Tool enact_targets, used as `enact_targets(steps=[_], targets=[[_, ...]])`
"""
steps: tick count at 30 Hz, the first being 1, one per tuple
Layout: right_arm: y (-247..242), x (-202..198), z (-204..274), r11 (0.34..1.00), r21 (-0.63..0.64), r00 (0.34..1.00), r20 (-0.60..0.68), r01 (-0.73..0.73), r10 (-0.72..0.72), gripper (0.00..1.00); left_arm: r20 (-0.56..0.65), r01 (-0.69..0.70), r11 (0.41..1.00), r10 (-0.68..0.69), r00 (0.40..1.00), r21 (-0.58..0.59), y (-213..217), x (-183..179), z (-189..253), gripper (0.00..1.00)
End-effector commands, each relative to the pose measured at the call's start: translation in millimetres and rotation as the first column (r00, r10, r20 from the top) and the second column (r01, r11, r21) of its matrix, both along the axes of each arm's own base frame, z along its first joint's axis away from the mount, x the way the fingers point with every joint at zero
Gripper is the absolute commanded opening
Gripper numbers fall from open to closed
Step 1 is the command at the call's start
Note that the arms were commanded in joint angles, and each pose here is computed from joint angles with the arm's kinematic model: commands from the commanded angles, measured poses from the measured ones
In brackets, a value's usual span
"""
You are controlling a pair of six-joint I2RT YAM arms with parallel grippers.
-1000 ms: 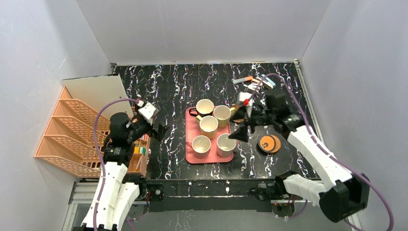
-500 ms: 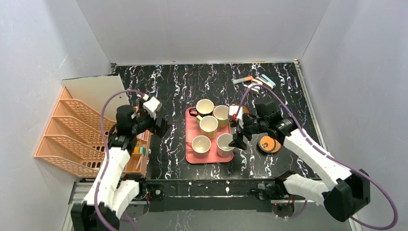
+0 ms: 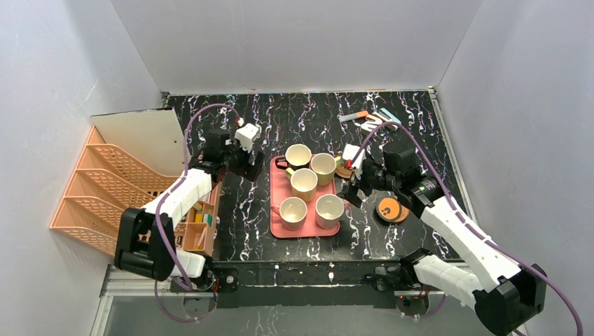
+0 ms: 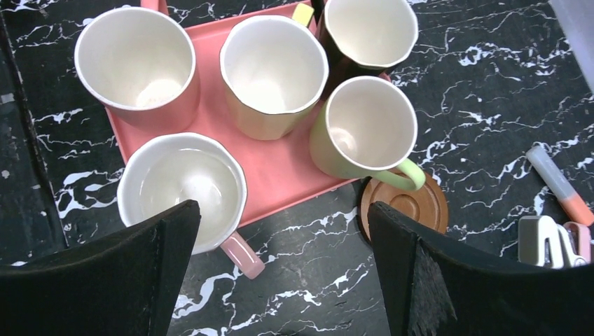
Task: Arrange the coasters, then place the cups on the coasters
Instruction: Move the tray to the center of the board.
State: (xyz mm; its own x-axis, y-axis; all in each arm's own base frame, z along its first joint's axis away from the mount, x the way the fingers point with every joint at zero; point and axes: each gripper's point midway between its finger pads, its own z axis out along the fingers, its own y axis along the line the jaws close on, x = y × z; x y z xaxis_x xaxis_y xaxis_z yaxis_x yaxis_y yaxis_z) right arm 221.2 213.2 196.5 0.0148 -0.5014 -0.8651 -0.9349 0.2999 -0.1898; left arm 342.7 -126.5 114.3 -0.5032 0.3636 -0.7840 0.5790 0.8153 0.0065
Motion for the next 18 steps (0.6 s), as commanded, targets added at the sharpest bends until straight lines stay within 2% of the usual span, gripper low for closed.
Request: enact_targets(steps=[1, 7, 18], targets=[[-2, 7, 19, 0.999, 0.045, 0.997, 0.066, 0.025, -0.028, 0.99, 0.016, -0.027, 0.997, 0.026, 1.0, 0.073, -6, 14, -5, 0.98], [-5, 6, 24, 0.998, 0.055, 0.995, 0.092, 0.032, -0.037, 0.99, -0.007, 0.005, 0.989, -0.004, 1.0, 0.151, -27, 15, -29, 0.98], [-8, 7, 28, 0.997, 0.063, 0.991, 0.12, 0.045, -0.052, 0.99, -0.098, 0.046, 0.98, -0.028, 0.995, 0.194, -43, 17, -67, 0.98]])
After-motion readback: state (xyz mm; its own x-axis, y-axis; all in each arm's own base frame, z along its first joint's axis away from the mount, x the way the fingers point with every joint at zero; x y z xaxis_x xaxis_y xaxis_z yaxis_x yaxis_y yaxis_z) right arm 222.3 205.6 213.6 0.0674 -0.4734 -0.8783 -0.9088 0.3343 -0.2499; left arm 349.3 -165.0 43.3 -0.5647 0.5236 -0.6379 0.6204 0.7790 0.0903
